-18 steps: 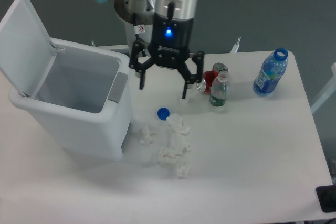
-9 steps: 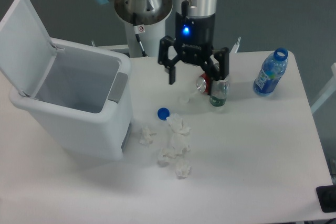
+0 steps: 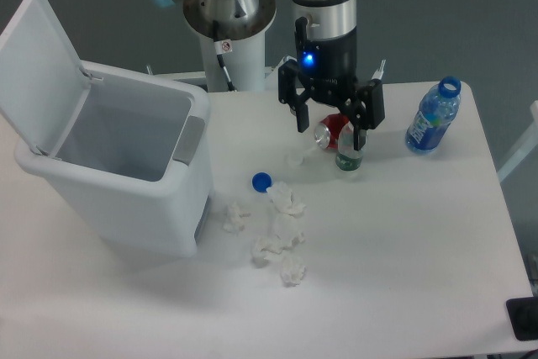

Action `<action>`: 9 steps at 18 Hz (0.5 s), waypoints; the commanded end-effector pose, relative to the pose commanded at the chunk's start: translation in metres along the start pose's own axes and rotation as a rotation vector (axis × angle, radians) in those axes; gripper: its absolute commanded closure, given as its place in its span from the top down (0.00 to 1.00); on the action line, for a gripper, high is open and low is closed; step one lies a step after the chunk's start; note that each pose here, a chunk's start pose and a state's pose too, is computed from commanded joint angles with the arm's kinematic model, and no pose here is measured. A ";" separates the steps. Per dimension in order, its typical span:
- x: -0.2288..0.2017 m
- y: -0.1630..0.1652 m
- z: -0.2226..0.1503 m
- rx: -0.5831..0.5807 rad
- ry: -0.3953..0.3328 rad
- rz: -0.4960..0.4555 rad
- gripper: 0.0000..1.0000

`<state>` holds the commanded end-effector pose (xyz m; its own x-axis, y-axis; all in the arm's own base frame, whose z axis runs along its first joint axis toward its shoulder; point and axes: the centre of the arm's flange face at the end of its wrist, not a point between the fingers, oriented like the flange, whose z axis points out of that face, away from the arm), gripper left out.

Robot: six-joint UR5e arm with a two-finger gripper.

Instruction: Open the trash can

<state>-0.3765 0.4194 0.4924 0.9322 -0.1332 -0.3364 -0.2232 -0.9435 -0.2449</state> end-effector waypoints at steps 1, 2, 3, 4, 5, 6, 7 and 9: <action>0.001 -0.001 0.000 0.001 0.000 0.001 1.00; 0.001 -0.001 0.000 0.001 0.000 0.001 1.00; 0.000 -0.001 0.000 0.001 -0.001 0.002 1.00; -0.001 -0.002 0.001 0.003 0.000 0.002 1.00; -0.001 -0.002 0.002 0.002 0.001 0.003 1.00; -0.002 -0.002 0.005 0.001 0.006 0.002 1.00; -0.002 -0.002 0.006 -0.001 0.005 0.002 1.00; -0.002 -0.001 0.011 -0.005 0.015 0.001 1.00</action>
<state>-0.3809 0.4244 0.4833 0.9360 -0.1388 -0.3234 -0.2230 -0.9449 -0.2398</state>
